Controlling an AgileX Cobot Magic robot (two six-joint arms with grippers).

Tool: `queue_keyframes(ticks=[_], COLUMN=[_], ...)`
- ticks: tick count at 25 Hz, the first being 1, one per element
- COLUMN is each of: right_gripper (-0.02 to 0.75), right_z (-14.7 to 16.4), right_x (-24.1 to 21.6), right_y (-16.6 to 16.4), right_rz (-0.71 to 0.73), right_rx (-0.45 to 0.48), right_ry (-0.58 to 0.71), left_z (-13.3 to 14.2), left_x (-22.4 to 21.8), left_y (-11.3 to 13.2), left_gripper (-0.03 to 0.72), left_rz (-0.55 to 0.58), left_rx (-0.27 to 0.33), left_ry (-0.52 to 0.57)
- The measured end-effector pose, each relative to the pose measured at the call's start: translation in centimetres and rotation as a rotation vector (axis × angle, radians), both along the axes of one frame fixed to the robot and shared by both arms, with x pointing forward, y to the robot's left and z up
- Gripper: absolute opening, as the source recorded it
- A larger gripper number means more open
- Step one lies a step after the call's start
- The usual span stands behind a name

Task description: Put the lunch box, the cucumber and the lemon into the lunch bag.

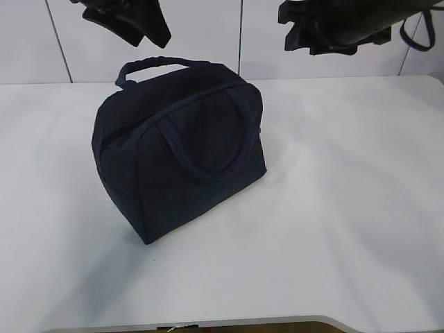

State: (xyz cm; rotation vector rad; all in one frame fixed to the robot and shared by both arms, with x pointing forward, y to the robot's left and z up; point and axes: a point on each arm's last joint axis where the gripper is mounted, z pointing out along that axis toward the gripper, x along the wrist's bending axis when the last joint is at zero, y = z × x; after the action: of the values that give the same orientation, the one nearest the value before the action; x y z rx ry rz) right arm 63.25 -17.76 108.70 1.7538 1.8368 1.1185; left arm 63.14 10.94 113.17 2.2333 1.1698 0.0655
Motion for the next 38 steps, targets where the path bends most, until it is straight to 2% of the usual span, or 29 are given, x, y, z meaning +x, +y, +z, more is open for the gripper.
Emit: queue_keyframes(ticks=[4,9,13,18,20,28,38], right_gripper=[0.344,0.343,0.343,0.343,0.344,0.344,0.344], right_z=[2.4,4.4,4.8,4.3,4.1,5.6,8.4], right_x=[-2.6,-5.5,-7.5,-9.4,-9.7,-12.4,-21.1], right_y=[-0.6,-1.3,-1.7,-2.2,-2.3,-2.8,-5.3], right_rz=[0.109,0.193,0.242,0.309,0.323,0.332,0.328], right_rx=[-0.112,-0.19,-0.231,-0.287,-0.297,-0.27,-0.257], right_ry=[0.028,0.083,0.189,0.378,0.408,0.374,0.233], left_z=[1.4,3.9,5.3,5.8,6.1,6.9,7.1], left_x=[-0.6,-2.4,-5.4,-8.7,-10.3,-16.8,-25.6], left_y=[0.8,1.6,1.8,3.7,4.5,7.5,11.5], left_gripper=[0.386,0.382,0.382,0.382,0.382,0.381,0.38], left_rz=[0.105,0.137,0.115,0.122,0.124,0.128,0.134], left_rx=[0.01,0.004,0.044,0.091,0.095,0.094,0.049], left_ry=[-0.002,-0.049,-0.08,-0.08,-0.085,-0.109,-0.199])
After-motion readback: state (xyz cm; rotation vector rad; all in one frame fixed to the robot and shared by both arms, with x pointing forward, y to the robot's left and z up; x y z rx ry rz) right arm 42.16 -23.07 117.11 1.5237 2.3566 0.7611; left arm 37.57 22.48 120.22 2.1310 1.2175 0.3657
